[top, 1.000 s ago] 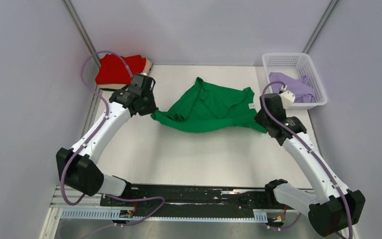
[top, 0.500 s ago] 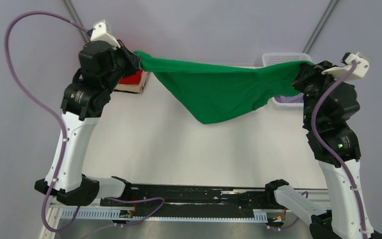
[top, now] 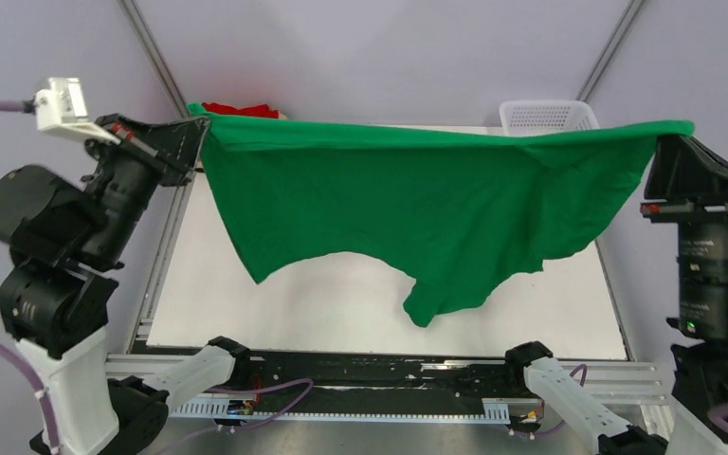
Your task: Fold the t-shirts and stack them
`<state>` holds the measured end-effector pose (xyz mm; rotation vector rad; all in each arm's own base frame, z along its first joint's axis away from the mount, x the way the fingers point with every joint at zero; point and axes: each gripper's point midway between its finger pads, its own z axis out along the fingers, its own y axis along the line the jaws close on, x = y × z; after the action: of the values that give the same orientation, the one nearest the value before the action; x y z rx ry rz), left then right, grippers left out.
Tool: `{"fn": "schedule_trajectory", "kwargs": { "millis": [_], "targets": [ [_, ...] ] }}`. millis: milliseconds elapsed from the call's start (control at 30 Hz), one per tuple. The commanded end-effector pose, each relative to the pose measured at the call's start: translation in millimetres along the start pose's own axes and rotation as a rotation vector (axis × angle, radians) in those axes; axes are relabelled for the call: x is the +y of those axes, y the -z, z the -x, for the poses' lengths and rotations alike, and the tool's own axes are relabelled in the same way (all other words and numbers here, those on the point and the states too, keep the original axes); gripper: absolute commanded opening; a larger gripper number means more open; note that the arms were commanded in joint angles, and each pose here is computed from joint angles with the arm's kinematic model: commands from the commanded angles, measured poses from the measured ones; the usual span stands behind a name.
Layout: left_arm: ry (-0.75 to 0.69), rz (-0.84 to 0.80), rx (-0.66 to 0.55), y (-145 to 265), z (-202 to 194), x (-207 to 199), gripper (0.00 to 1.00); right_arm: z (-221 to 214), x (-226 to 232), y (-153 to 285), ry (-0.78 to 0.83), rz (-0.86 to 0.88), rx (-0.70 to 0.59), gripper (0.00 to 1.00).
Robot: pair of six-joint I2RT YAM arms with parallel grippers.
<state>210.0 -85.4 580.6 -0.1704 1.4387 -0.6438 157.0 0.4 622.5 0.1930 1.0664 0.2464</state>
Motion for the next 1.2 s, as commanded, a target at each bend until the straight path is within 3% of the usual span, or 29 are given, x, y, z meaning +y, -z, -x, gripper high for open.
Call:
{"fn": "schedule_trajectory", "kwargs": {
  "millis": [0, 167, 333, 533, 667, 833, 967, 1167],
  "targets": [
    [-0.011, -0.091, -0.098, 41, 30, -17, 0.0, 38, 19, 32, -0.017, 0.135, -0.064, 0.0],
    [-0.013, -0.157, -0.085, 57, 30, -28, 0.0, 54, 31, 51, -0.027, 0.223, -0.081, 0.0],
    [-0.014, -0.146, -0.083, 57, 29, -26, 0.0, 49, 28, 42, -0.011, 0.194, -0.066, 0.0],
    [-0.027, 0.057, -0.068, 18, 9, 15, 0.0, 3, 10, -3, 0.049, 0.059, 0.015, 0.0],
    [-0.067, 0.346, 0.0, -33, -38, 78, 0.0, -73, -13, -44, 0.15, -0.081, 0.145, 0.0],
    [-0.153, 0.679, 0.257, -103, -149, 168, 0.0, -203, -66, -81, 0.273, -0.35, 0.32, 0.0],
    [-0.118, 0.772, 0.477, -152, -241, 236, 0.0, -318, -88, -102, 0.225, -0.357, 0.523, 0.0],
    [-0.126, 0.876, 0.638, -203, -336, 312, 0.01, -452, -107, -136, 0.183, -0.327, 0.734, 0.02]
  ]
}}
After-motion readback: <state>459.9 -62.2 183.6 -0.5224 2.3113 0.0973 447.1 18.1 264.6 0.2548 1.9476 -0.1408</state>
